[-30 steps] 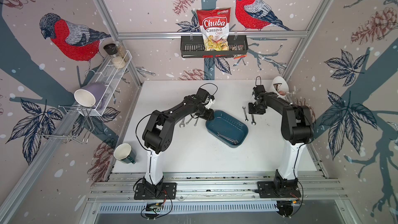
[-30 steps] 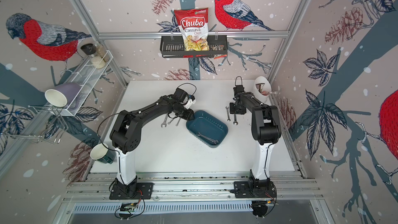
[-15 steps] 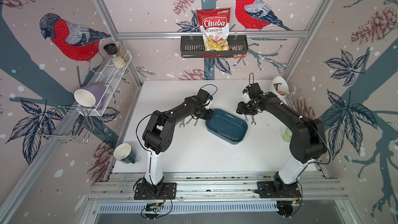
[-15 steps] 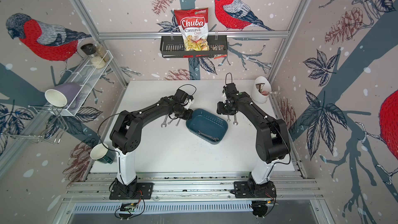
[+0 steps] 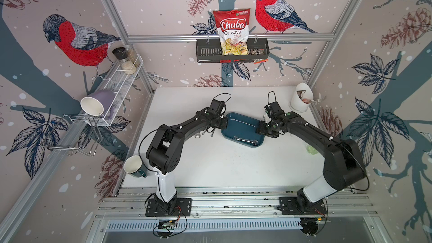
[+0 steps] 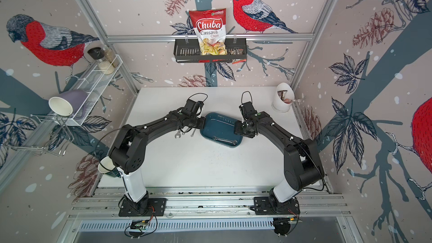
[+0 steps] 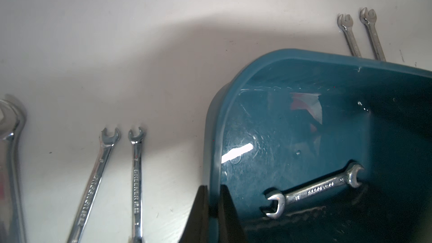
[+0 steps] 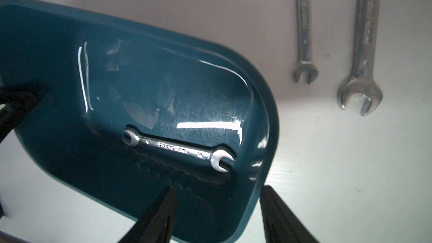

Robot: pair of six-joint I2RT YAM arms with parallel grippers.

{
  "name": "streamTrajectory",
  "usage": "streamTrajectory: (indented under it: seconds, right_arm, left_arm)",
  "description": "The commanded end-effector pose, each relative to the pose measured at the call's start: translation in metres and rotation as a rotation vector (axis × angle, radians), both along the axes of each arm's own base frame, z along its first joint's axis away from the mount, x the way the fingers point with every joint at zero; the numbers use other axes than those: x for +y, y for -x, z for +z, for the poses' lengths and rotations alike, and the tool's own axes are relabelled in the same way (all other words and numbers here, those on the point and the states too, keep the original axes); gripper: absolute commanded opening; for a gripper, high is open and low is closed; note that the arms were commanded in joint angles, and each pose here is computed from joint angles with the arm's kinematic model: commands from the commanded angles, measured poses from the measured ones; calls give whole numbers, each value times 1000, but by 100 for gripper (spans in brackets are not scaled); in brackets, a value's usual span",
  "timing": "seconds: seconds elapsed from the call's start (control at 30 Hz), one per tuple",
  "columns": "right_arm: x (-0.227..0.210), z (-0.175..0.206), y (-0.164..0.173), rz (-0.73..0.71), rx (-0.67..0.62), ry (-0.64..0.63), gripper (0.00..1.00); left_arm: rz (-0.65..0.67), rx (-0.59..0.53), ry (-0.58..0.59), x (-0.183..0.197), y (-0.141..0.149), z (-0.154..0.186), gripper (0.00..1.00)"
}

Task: Take out the wrench from the storage box
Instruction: Adjust the storage box at the center of the board.

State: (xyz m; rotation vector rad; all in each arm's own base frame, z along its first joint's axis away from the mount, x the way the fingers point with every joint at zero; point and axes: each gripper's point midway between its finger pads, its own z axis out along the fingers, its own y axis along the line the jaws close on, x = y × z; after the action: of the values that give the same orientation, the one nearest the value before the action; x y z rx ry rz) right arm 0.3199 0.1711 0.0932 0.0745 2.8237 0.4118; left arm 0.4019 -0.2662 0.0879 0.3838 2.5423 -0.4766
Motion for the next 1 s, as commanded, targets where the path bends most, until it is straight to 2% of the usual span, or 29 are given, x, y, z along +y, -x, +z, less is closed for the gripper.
streamTrajectory:
  seconds: [0.0, 0.27, 0.5, 0.57, 0.63, 0.83, 0.97]
  right_arm:
    - [-1, -9, -9, -71, -25, -14, 64]
    - [-3, -19, -25, -123, -78, -10, 60]
    - [-2, -27, -27, -120, -98, -26, 38]
    - [1, -29, -25, -102, -81, -36, 36]
    - [4, -28, -23, -85, -58, -37, 36]
    - [5, -9, -17, -66, -9, -91, 49]
    - [4, 10, -15, -54, 1, -126, 54]
  left_arm:
    - [40, -80, 51, -6, -9, 15, 0]
    - [55, -174, 97, -7, 5, 26, 0]
    - [43, -223, 132, -10, 15, 32, 0]
    - [34, -170, 107, -13, 14, 25, 0]
    - [42, -62, 50, -12, 17, 13, 0]
    - [-1, 306, -31, -20, 42, -3, 0]
    - [15, 461, -74, -16, 61, -3, 0]
